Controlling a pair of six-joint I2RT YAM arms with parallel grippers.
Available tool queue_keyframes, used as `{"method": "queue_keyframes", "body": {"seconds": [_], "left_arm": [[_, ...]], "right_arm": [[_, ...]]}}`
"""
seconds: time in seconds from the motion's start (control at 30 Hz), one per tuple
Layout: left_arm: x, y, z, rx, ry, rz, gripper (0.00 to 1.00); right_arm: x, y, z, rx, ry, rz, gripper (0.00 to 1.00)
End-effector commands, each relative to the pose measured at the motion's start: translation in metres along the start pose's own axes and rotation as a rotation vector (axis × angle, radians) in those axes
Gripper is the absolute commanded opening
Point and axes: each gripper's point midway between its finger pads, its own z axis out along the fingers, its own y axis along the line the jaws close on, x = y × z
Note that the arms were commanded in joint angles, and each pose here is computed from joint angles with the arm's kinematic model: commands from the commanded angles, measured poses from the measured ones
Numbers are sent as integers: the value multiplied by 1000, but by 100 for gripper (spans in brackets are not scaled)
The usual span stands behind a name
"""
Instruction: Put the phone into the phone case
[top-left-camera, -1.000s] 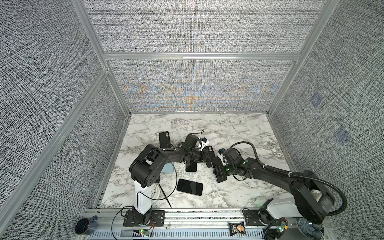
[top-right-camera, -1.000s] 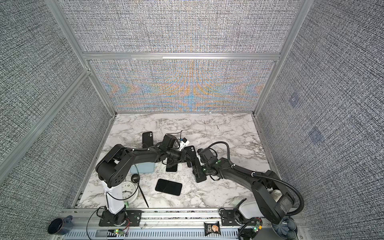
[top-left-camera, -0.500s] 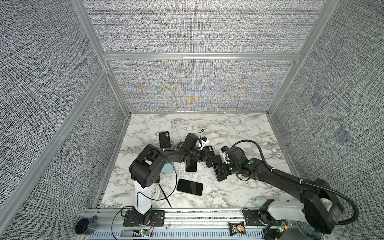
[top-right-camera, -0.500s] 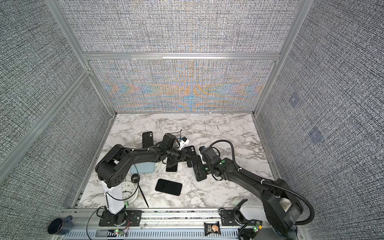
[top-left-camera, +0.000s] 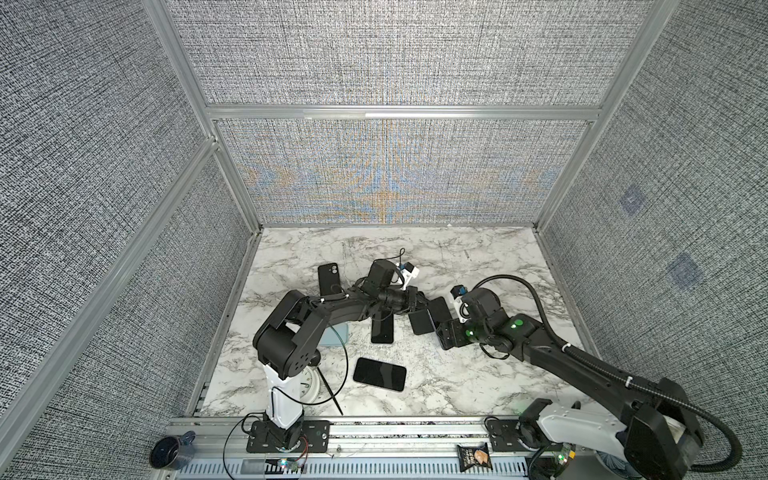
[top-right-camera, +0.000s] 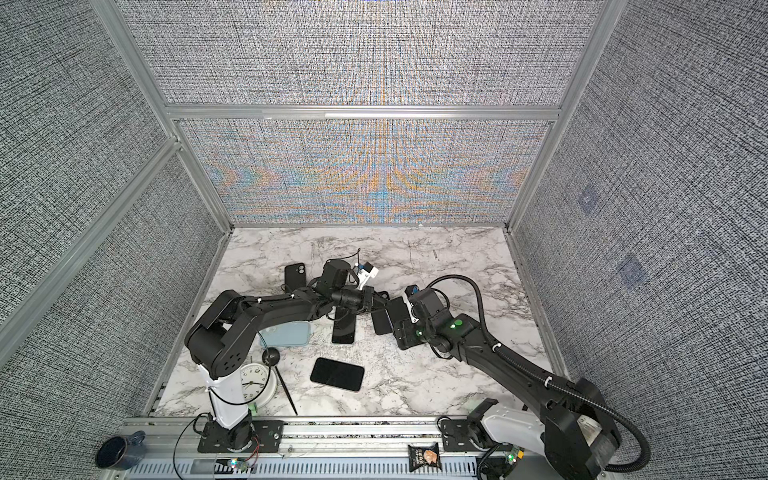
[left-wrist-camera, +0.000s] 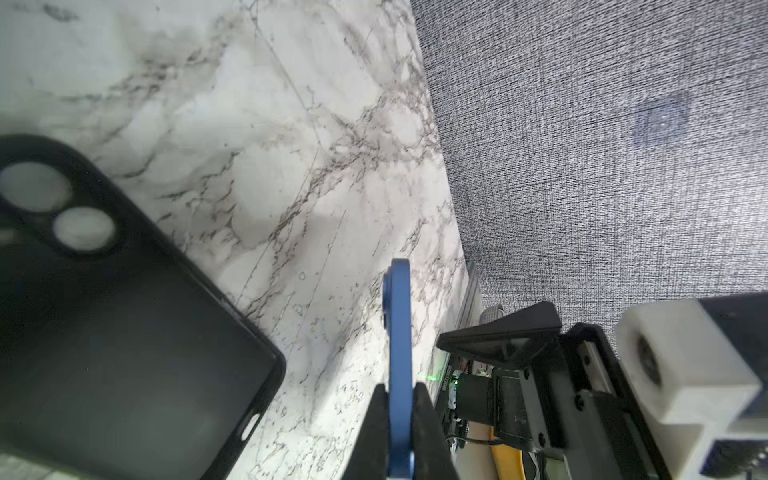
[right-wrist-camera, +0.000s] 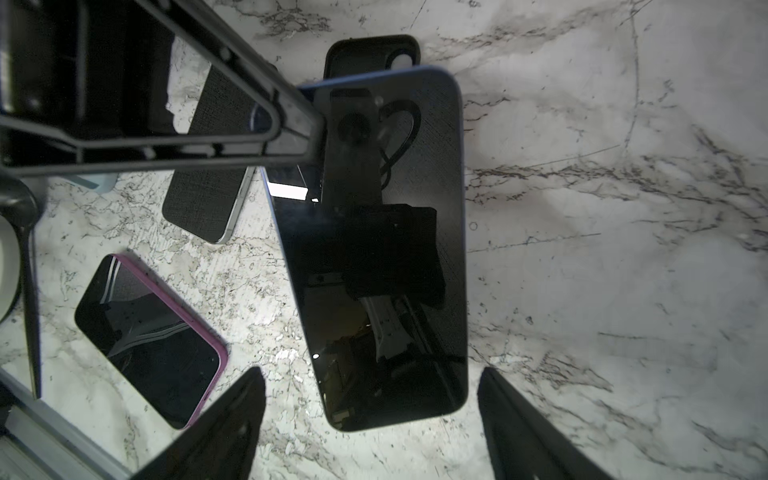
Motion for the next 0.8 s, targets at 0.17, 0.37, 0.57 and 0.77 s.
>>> {"method": "queue_keyframes", "body": {"seconds": [0.17, 0.37, 0.57, 0.77], "left_arm": [[-37, -17, -17, 142, -134, -51, 3], [-52, -21, -26, 202, -197, -84, 2], [-61, -26, -31, 230, -237, -97, 2], [-67, -29, -34, 258, -261, -110, 2]], "right_arm": [[-13, -5, -32, -54, -84, 167, 83], [-22, -3, -48, -235, -201, 420, 83], [-32, -12, -49, -441, -298, 650, 83], [-39, -23, -45, -560, -362, 774, 81]]}}
